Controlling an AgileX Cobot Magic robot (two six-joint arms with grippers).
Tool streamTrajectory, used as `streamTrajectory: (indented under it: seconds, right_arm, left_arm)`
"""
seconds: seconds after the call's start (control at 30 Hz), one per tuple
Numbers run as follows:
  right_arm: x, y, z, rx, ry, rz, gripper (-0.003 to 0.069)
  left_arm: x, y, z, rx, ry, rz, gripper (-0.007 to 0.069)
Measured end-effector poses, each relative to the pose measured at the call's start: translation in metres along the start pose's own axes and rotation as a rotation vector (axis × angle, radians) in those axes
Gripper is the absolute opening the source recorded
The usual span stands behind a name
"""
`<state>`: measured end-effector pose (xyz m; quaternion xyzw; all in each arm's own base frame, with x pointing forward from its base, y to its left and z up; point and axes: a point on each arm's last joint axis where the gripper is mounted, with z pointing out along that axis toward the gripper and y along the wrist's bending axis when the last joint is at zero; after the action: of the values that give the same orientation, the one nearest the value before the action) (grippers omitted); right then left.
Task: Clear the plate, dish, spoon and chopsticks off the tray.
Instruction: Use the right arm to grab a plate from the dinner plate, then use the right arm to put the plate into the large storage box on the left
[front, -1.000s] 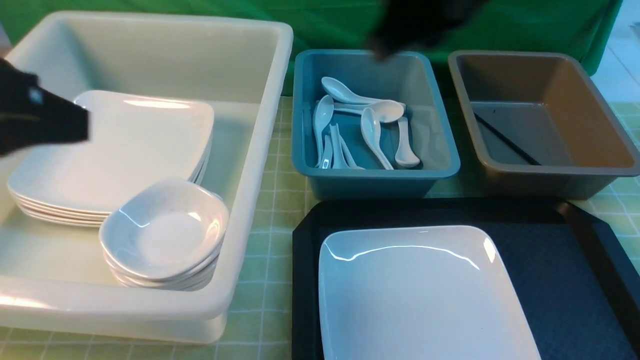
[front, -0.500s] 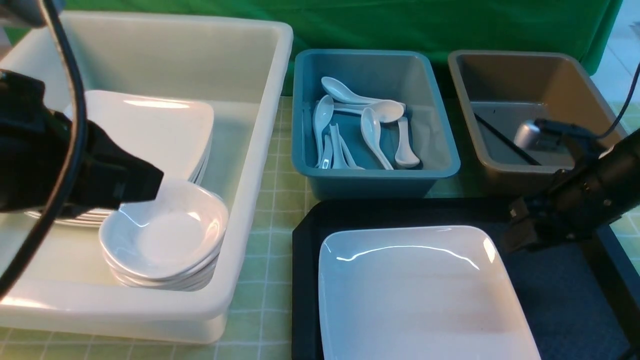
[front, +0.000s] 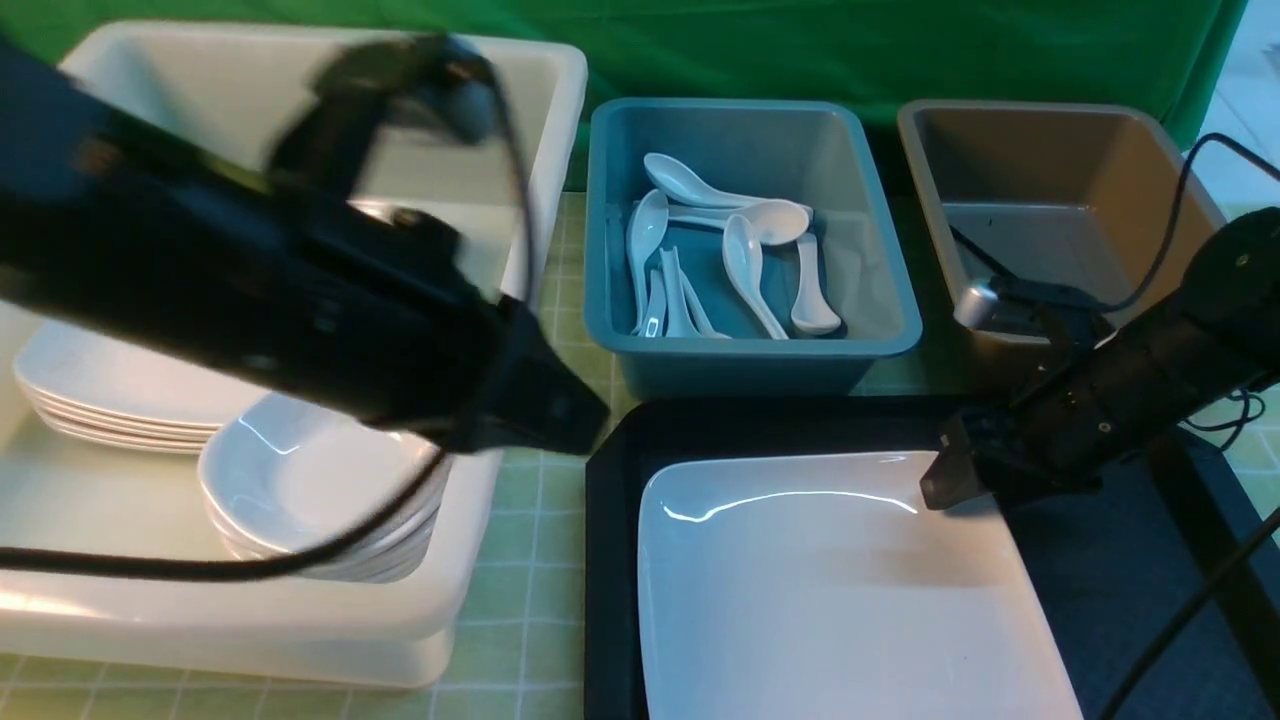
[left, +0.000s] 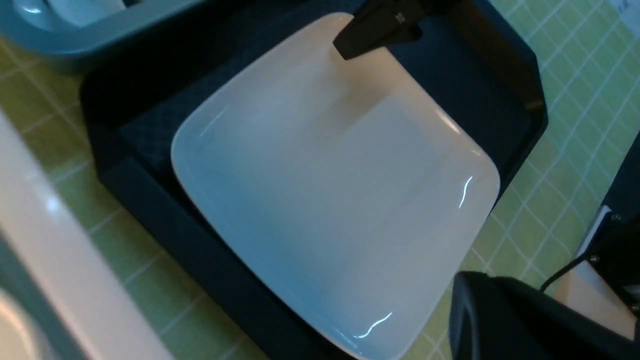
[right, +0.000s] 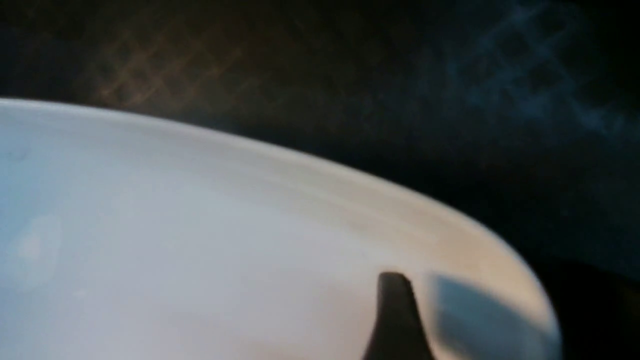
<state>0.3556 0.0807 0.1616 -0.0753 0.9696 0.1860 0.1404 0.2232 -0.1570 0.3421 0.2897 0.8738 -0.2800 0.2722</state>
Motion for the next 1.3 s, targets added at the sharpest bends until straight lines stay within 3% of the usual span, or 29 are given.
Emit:
streamTrajectory:
  seconds: [0.1,0.17,0.27,0.5,0.7,0.97,1.3]
  right_arm:
    - [0.0,0.006,0.002,0.001,-0.008,-0.023,0.0356]
    - [0.0,0.008,0.003,0.006,-0.008,-0.063,0.0258]
    - [0.001,0.009,0.004,0.001,0.006,-0.097,0.0182]
    - [0.003,0.016,-0.015,-0.022,0.016,-0.134,0.0145]
    - [0.004,0.044,-0.087,-0.045,-0.139,-0.204,0.0046]
    - [0.013,0.067,-0.156,-0.033,-0.321,-0.267,0.0024]
    - [-0.012,0.101,-0.234,-0.057,-0.546,-0.342,0.0025]
  left_arm:
    - [0.0,-0.003,0.028,-0.011,0.044,0.018,-0.0003]
    - [0.0,-0.002,0.04,-0.019,0.057,0.016,-0.0003]
    - [0.0,-0.001,0.045,-0.027,0.065,0.02,-0.0003]
    - [0.001,0.003,0.033,-0.109,0.059,0.034,-0.0003]
    - [0.001,0.005,0.004,-0.266,0.013,0.058,-0.0003]
    - [0.005,0.027,-0.024,-0.511,0.002,0.002,-0.0003]
    - [0.016,0.094,-0.073,-0.636,-0.088,-0.309,-0.0003]
